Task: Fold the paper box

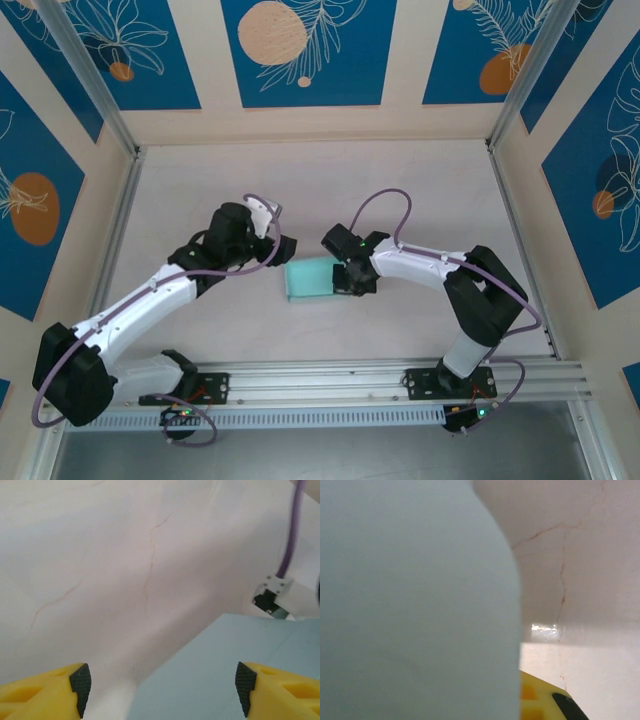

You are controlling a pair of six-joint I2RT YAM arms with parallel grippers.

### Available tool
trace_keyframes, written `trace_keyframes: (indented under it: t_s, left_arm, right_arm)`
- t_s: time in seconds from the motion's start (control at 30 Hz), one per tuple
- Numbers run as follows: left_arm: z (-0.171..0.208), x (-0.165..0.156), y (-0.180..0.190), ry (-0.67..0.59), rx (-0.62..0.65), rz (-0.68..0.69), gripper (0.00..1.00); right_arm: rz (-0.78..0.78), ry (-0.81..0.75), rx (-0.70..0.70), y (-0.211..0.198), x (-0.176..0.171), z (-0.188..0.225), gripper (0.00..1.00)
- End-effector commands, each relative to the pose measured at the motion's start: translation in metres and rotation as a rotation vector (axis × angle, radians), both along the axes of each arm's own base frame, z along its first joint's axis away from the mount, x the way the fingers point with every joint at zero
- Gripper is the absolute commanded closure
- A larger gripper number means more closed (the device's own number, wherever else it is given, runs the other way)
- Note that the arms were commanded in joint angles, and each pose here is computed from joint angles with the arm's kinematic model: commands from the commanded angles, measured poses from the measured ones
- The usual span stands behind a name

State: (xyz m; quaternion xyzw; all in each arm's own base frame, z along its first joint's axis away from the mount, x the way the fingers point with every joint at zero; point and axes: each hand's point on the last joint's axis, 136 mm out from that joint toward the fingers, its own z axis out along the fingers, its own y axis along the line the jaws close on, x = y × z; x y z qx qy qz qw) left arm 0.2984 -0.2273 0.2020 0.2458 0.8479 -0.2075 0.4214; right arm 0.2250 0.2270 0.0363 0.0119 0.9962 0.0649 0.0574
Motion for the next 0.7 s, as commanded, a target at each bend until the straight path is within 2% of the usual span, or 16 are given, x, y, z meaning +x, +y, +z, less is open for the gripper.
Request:
trace_keyframes:
  t_s: [0.0,0.07,0.37,0.5,0.67]
  left_arm:
    - [0.004,-0.015,-0.021,-0.070,0.049,-0.256,0.22]
    - [0.002,-0.029,-0.029,-0.078,0.048,-0.364,0.22]
    - [0.041,-0.071,-0.039,-0.131,-0.032,-0.587,0.22]
    - [0.014,-0.067,-0.034,-0.050,0.082,-0.566,0.19]
    - [-0.003,-0.069,-0.044,-0.017,0.133,-0.602,0.16]
  right_arm:
    - [0.050,0.041,-0.021,-0.002,-0.010,-0.001,0.94]
    - [0.054,0.039,-0.015,-0.001,-0.010,0.000,0.94]
    - [0.055,0.042,-0.006,0.004,-0.009,-0.003,0.94]
    - [0.050,0.037,0.003,0.004,-0.009,0.000,0.94]
    - [0.052,0.029,0.014,0.007,-0.010,0.003,0.94]
